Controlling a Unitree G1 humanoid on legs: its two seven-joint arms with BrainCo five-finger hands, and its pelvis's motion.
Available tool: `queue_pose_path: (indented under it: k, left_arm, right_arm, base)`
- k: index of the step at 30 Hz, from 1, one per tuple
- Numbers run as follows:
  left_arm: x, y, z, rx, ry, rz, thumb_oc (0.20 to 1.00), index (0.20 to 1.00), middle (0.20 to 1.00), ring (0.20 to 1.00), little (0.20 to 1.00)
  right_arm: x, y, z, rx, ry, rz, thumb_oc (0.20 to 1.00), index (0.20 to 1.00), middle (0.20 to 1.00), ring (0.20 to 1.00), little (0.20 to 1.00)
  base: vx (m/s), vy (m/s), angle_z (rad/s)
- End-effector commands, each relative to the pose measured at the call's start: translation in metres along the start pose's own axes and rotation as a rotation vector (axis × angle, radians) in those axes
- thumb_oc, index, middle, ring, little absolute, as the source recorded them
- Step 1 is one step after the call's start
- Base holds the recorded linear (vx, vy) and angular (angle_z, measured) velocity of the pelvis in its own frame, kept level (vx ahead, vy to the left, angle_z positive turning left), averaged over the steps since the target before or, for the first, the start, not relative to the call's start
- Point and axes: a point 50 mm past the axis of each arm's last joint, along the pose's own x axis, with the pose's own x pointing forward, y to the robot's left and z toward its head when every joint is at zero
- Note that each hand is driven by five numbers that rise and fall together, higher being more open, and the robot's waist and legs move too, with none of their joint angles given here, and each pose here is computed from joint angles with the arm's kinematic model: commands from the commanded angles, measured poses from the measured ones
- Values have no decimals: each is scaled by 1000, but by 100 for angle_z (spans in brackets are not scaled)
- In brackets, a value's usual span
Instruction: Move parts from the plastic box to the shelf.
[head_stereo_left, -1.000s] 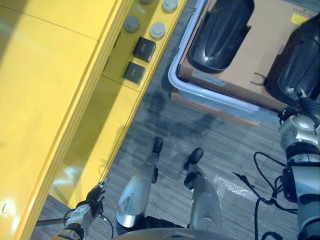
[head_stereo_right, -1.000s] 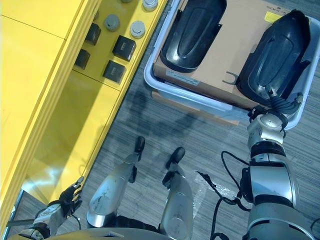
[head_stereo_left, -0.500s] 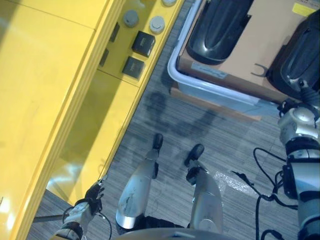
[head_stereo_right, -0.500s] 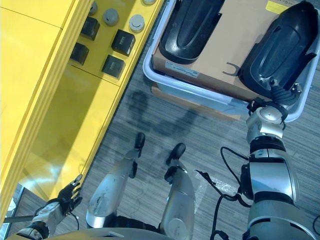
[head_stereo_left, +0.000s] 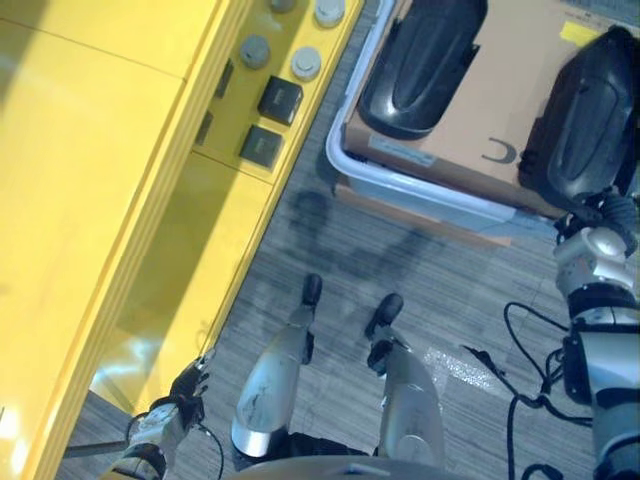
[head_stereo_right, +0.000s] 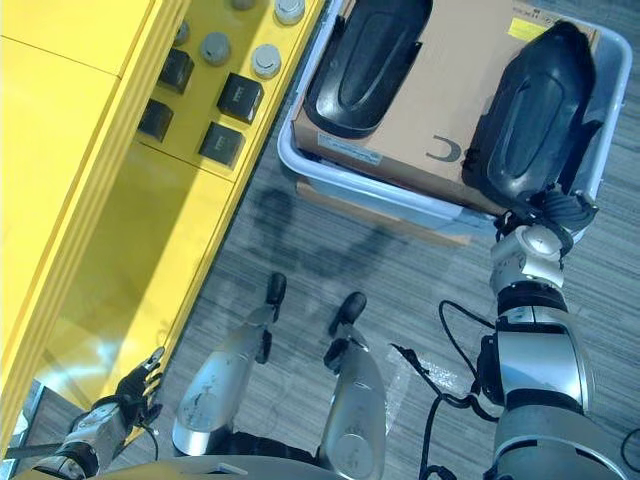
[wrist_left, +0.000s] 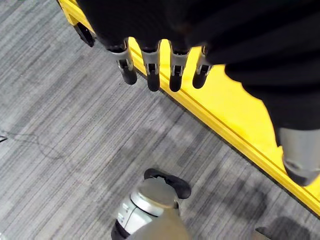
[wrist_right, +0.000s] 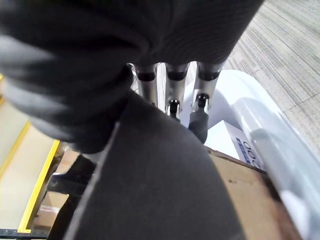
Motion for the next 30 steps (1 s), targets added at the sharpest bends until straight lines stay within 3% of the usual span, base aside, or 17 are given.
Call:
queue_pose_path:
  k: [1,8,14,21,25,27,30]
  left_arm:
    - [-5,11,7,28,-64,-4,1000,1000,1000,1000,1000]
    - [-5,-4,30,-13,-175,-91,1000,1000,1000,1000,1000]
    - [-11,-30,68,-93,-276,-263,1000,1000,1000,1000,1000]
    - [-24,-98,117,-176,-307,-547,1000,1000,1000,1000,1000]
    - [-29,-131,132,-193,-283,-612,1000,1000,1000,1000,1000]
    - [-33,-166,143,-148,-254,-651,1000,1000,1000,1000,1000]
    - [-33,-188,144,-143,-202,-683,1000,1000,1000,1000,1000]
  right_arm:
    - [-9,3,-3,82,-59,68,200,200,200,200,200]
    - [-26,5,0,144,-128,128,200,200,200,200,200]
    - [-54,12,-4,133,-166,229,200,200,200,200,200]
    - [-82,31,-26,55,-126,432,200,200,200,200,200]
    - [-97,47,-43,9,-86,526,200,200,200,200,200]
    - [-125,71,-69,-34,-8,640,200,200,200,200,200]
    - [-146,85,-86,-72,41,715,200,200,200,200,200]
  base:
    - [31,-12,1]
    - [65,-6,-1]
    - [120,26,-4]
    - [122,38,-13]
    - [75,24,-10]
    - [70,43,-7]
    - [38,33,-4]
